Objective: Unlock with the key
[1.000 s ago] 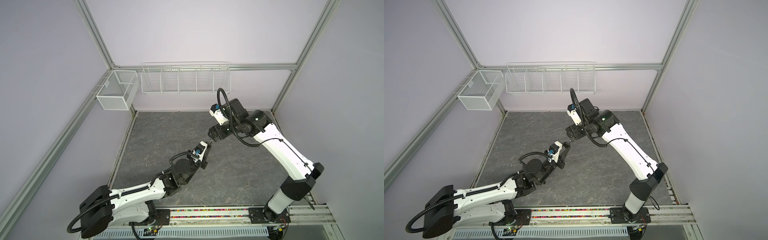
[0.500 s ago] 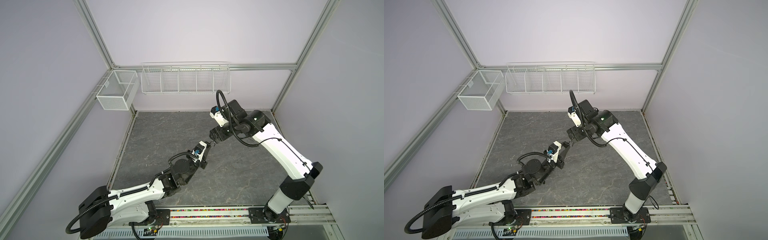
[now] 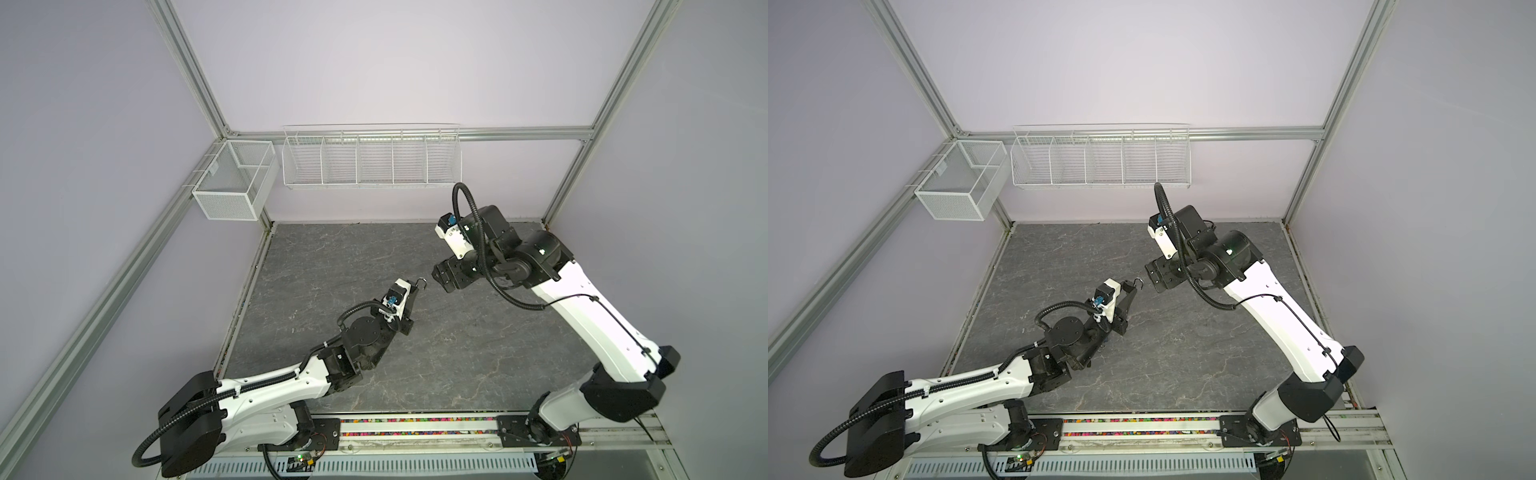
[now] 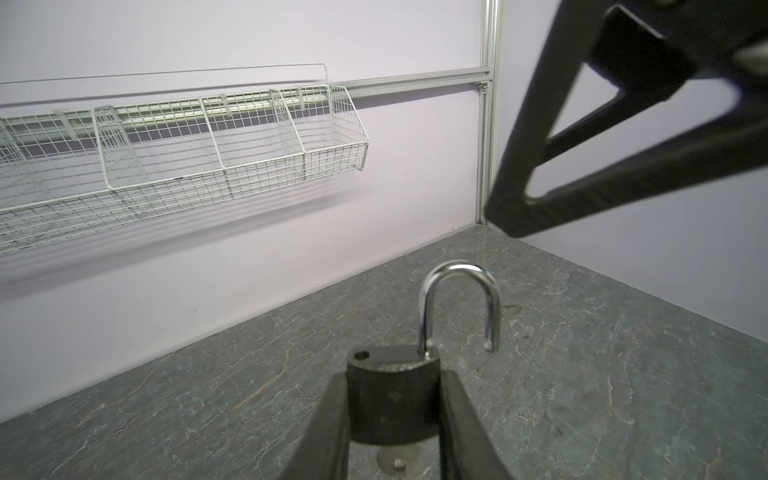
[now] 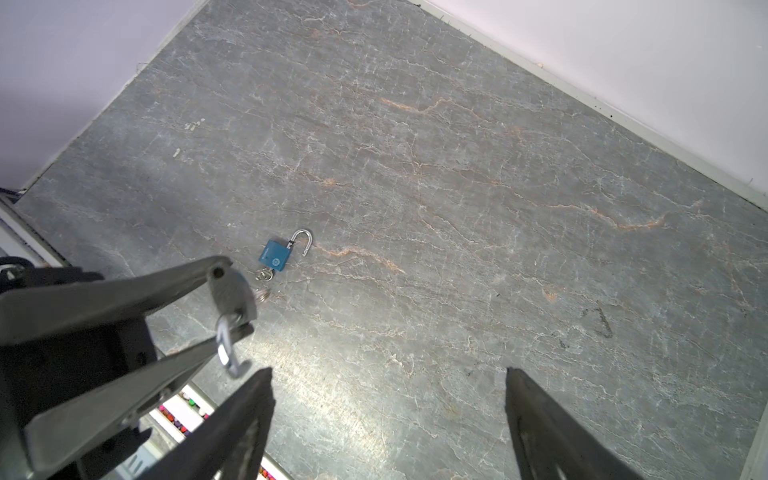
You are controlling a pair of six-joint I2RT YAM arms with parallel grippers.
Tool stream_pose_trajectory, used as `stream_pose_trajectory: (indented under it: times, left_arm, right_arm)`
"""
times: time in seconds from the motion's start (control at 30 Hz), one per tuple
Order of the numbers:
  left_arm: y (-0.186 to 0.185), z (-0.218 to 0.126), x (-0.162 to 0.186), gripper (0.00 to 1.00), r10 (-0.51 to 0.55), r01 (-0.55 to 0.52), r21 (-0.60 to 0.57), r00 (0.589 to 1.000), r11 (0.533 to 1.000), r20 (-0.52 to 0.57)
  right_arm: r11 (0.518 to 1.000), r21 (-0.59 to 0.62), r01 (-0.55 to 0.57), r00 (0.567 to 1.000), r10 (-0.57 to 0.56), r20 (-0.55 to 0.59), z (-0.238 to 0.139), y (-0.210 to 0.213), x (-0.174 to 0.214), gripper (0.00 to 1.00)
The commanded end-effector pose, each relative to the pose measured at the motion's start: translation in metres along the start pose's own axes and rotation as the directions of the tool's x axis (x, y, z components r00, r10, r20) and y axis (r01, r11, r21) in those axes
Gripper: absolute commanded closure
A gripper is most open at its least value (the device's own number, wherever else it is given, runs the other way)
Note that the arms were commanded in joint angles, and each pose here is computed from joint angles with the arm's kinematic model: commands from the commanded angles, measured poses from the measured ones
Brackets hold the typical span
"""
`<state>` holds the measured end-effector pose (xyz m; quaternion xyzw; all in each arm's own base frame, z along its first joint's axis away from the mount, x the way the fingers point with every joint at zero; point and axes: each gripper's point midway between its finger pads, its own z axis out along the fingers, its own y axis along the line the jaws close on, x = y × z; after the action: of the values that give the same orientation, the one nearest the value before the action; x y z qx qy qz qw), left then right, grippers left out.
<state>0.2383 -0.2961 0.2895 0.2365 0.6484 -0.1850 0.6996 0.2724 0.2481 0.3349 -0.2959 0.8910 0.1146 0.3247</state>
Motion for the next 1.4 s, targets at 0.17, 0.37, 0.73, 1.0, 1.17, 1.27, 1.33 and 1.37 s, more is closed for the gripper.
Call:
stream_pose_trajectory:
  times: [0.17, 0.37, 0.73, 1.0, 1.17, 1.27, 1.33, 1.37]
  left_arm:
    - [0.002, 0.004, -0.018, 1.0, -0.054, 0.054, -0.019, 0.998, 0.998, 0.024]
    - [0.002, 0.002, -0.021, 1.0, -0.062, 0.062, -0.009, 0.998, 0.998, 0.03]
    - [0.009, 0.002, -0.017, 1.0, -0.077, 0.078, -0.053, 0.997, 0.996, 0.015]
    - [0.013, 0.008, 0.013, 1.0, -0.314, 0.281, -0.182, 0.931, 0.942, -0.188]
    - [-0.01, 0.005, 0.051, 1.0, -0.515, 0.45, -0.253, 0.781, 0.856, -0.354]
    - [-0.027, 0.001, 0.082, 1.0, -0.585, 0.481, -0.332, 0.662, 0.811, -0.469]
    - [-0.042, -0.001, 0.102, 1.0, -0.61, 0.488, -0.369, 0.586, 0.791, -0.533]
    - [-0.049, -0.001, 0.108, 1.0, -0.606, 0.481, -0.373, 0.567, 0.793, -0.558]
  right_arm:
    - [0.999, -0.037, 0.016, 1.0, -0.017, -0.012, 0.015, 0.017, 0.005, 0.12]
    - [0.999, -0.053, 0.007, 1.0, -0.007, -0.004, 0.023, 0.02, 0.001, 0.12]
    - [0.994, -0.111, 0.018, 1.0, -0.016, 0.024, 0.007, 0.028, -0.001, 0.12]
    - [0.984, -0.029, -0.178, 0.983, 0.179, 0.044, 0.005, -0.018, 0.019, 0.12]
    - [0.953, -0.029, -0.303, 0.946, 0.304, 0.109, 0.016, -0.037, 0.045, 0.12]
    - [0.918, -0.001, -0.397, 0.913, 0.394, 0.108, 0.025, -0.052, 0.071, 0.12]
    - [0.89, 0.037, -0.455, 0.888, 0.451, 0.087, 0.035, -0.064, 0.092, 0.12]
    - [0.882, 0.039, -0.471, 0.881, 0.467, 0.079, 0.04, -0.067, 0.099, 0.11]
